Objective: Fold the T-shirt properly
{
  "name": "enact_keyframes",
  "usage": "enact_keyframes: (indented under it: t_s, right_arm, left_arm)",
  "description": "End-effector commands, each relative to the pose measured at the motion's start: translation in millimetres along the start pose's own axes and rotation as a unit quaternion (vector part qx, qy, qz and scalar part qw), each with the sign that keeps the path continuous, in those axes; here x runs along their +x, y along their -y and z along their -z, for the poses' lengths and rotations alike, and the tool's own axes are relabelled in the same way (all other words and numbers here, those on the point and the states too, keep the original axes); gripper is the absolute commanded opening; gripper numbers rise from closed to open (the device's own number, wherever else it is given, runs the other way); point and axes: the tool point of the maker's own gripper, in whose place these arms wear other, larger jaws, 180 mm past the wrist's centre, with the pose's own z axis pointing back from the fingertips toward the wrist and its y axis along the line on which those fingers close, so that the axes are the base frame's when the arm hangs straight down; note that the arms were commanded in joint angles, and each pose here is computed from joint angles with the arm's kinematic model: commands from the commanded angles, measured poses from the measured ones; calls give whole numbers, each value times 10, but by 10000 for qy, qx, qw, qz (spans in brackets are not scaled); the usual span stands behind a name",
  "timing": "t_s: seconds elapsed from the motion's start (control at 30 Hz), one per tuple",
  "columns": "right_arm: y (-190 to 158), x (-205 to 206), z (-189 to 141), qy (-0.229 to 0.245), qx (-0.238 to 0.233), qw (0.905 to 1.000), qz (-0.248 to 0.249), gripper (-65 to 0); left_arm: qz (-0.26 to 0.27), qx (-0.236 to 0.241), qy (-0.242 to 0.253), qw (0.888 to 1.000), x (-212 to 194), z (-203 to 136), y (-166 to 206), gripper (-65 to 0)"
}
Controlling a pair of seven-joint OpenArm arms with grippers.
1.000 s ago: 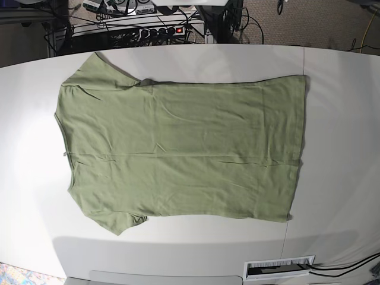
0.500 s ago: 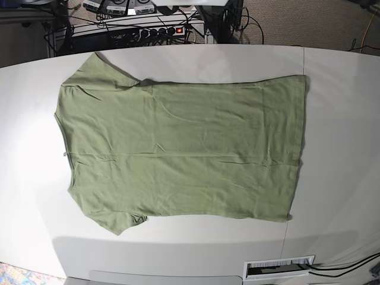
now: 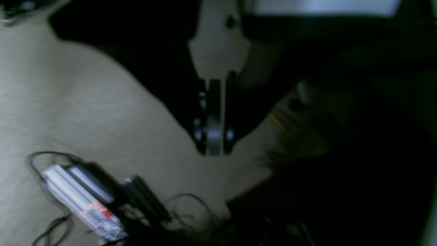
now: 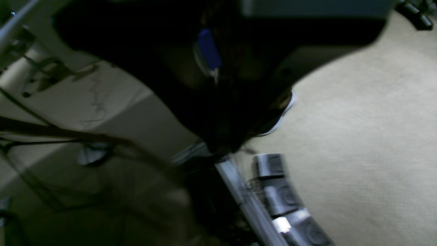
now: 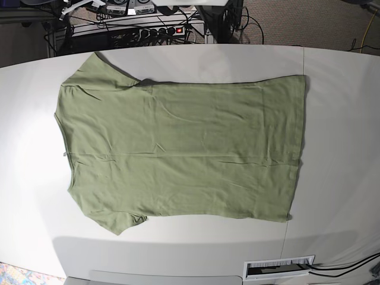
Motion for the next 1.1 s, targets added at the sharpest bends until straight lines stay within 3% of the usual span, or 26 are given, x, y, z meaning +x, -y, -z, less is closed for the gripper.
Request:
enact_keyframes:
  t_s: [0.0, 0.3, 0.53, 0.7, 1.07]
  right_arm:
    - [52, 5, -63, 31, -82, 9999, -121, -650]
    - [519, 311, -424, 363, -815, 9960, -56, -650]
    - [857, 615, -737, 540, -1423, 9878, -337, -650]
    - [1052, 768, -886, 657, -1825, 9807, -264, -650]
    - [1299, 808, -1012, 585, -2549, 9628, -684, -650]
  left_arm:
    - [134, -5, 98, 9999, 59, -81, 26, -650]
    - [559, 822, 462, 9940, 542, -168, -382, -650]
    - [900, 1264, 853, 9842, 986, -275, -646, -650]
    - [1006, 1676, 1067, 9749, 1256, -399, -876, -650]
    - [1163, 2224, 1834, 9505, 1708, -371, -1255, -650]
